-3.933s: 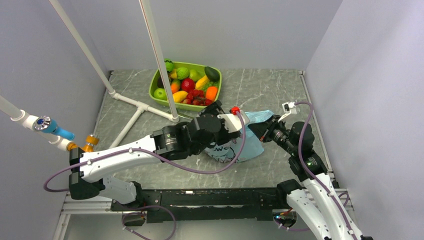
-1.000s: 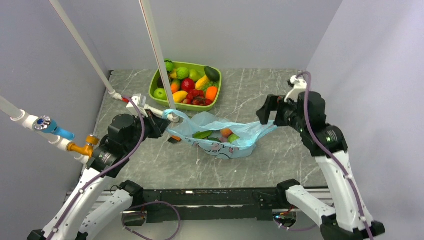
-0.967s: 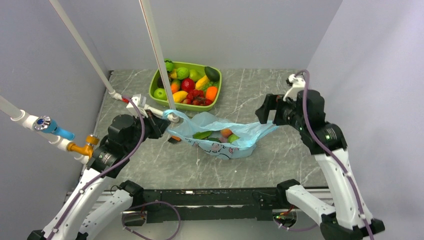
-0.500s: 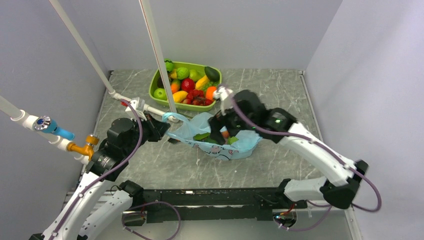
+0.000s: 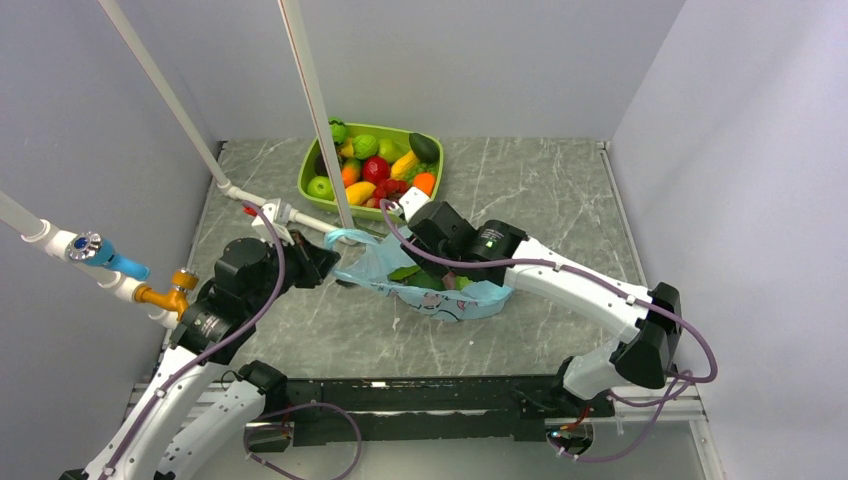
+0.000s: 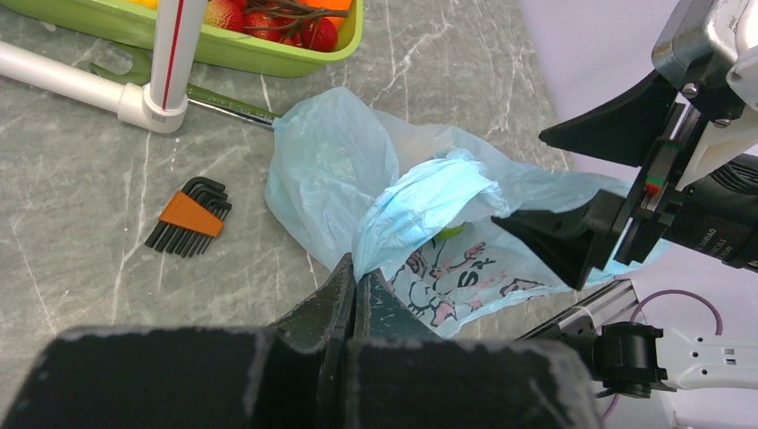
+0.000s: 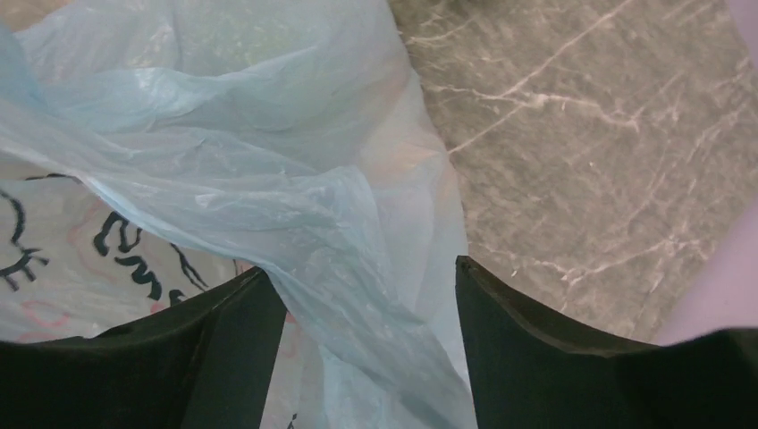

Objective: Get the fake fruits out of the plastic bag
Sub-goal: Adjust the plastic bag at the center of the board.

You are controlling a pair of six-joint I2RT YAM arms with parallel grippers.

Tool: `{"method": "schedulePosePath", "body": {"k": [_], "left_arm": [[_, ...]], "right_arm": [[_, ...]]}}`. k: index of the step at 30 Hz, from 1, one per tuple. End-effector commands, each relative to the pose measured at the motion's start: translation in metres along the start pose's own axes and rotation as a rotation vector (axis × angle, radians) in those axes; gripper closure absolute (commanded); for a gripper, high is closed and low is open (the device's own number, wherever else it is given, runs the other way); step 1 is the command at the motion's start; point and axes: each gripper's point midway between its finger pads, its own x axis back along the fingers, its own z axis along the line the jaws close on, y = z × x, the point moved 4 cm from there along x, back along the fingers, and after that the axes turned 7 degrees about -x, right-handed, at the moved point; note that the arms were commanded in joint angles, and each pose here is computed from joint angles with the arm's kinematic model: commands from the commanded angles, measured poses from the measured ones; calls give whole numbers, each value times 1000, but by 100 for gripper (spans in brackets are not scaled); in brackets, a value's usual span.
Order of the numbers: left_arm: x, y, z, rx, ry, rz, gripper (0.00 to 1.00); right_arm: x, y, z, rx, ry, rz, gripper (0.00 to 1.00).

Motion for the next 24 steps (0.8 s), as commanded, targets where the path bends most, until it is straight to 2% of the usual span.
{"method": "schedulePosePath", "body": {"k": [1,5,9,13,18,24], "left_arm": [[6,9,-1,-28,1,-30,100],[8,5,7,-48,47,-20,100],[11,3,12,-65,77,-22,100],[17,5,18,-91,119,-33,100],[20,8,20,-122,134,-30,100],[17,4,2,-144,0,5,100]], "right_arm": [[5,10,-19,-38,-142,-79,43],[25,27,-36,-146,-211,-205,78],[54,44,-61,-270,-268,-352,100],[74,54,-82,-336,-286,-446,100],[84,63,-96,-293,-341,-451,100],[78,66,-83,-267,-248,-443,100]]}}
